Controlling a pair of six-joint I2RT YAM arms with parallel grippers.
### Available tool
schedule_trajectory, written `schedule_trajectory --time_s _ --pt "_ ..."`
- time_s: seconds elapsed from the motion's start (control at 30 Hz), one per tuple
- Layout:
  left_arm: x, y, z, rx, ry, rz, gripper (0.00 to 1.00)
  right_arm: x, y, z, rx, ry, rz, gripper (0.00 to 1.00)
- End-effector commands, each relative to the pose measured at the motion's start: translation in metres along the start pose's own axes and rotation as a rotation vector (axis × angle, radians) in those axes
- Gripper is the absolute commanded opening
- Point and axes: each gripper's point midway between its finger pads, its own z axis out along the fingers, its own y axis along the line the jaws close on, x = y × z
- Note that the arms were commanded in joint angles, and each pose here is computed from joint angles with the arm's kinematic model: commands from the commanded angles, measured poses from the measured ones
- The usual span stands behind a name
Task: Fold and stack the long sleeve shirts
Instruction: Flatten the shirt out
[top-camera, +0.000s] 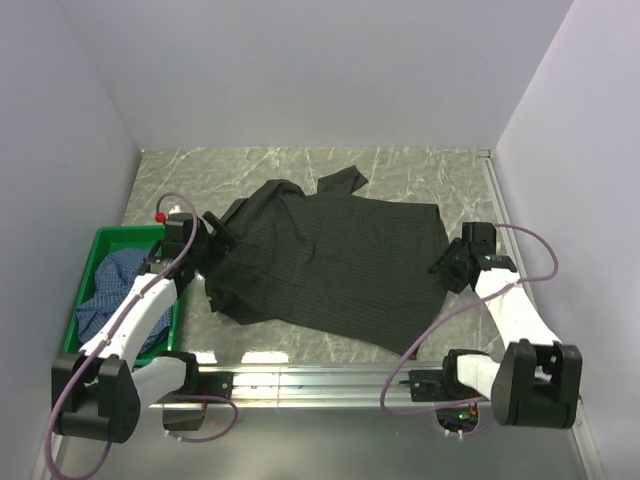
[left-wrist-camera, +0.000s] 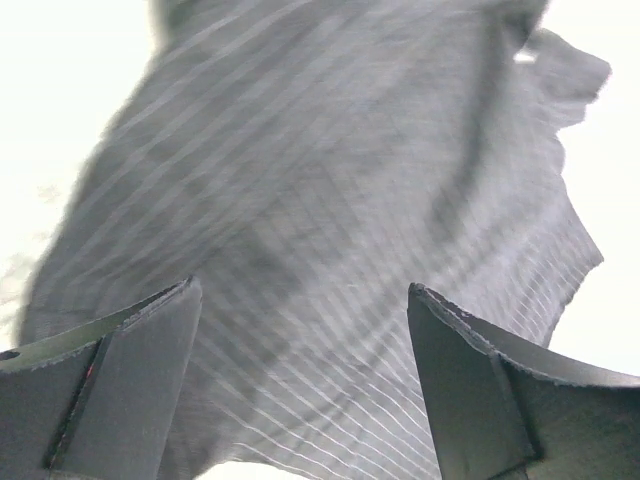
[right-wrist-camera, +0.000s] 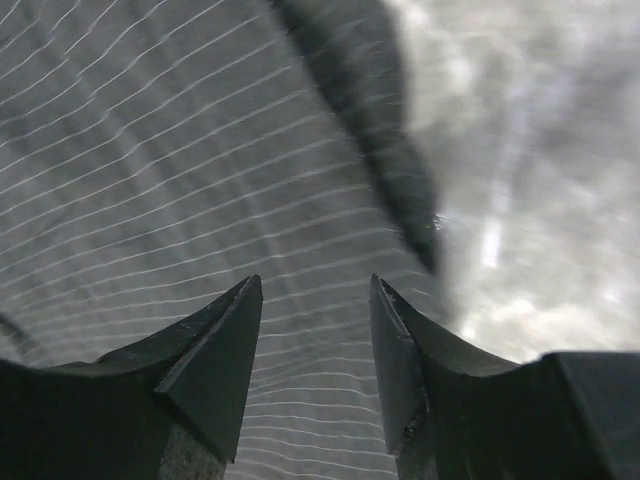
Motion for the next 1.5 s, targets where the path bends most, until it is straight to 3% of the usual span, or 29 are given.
schedule_trajectory --time_s 0.0,0.27,0.47,0.77,0.87,0.97,1.1,1.17,1.23,1.47 --pt "-0.002 -0.028 -0.012 0.079 0.005 0.117 0.9 -0.005 0.029 0.012 -0.121 0.01 -0.022 0.54" --pt "0.025 -0.003 0.024 -0.007 0.092 0.06 0.89 -0.013 0.026 0.052 -0.051 0.021 -0.001 0.51" --pt "0.025 -0.002 0.037 -0.032 0.096 0.049 0.89 -0.031 0.033 0.081 0.011 0.037 -0.007 0.51" --pt "0.041 -0.013 0.065 -0.029 0.183 0.053 0.9 -0.085 0.048 0.116 0.1 -0.005 -0.023 0.56" --pt "0.026 -0.043 0.058 0.029 0.15 0.112 0.92 -0.114 0.073 0.095 0.056 -0.078 -0.099 0.61" --pt "-0.003 -0.064 0.034 0.059 0.046 0.165 0.94 -0.112 0.115 0.053 -0.039 -0.169 -0.269 0.68" --pt "-0.034 -0.073 -0.003 0.053 -0.073 0.248 0.98 -0.055 0.169 -0.004 -0.196 -0.255 -0.543 0.71" --pt "-0.041 -0.063 -0.012 0.004 -0.097 0.302 0.98 -0.002 0.212 -0.044 -0.398 -0.282 -0.698 0.72" --pt "-0.049 -0.057 -0.026 -0.014 -0.135 0.351 0.99 0.064 0.236 -0.075 -0.58 -0.254 -0.834 0.72" --pt "-0.092 -0.03 -0.075 -0.1 -0.413 0.383 0.99 0.229 0.269 -0.125 -0.859 -0.166 -1.223 0.69"
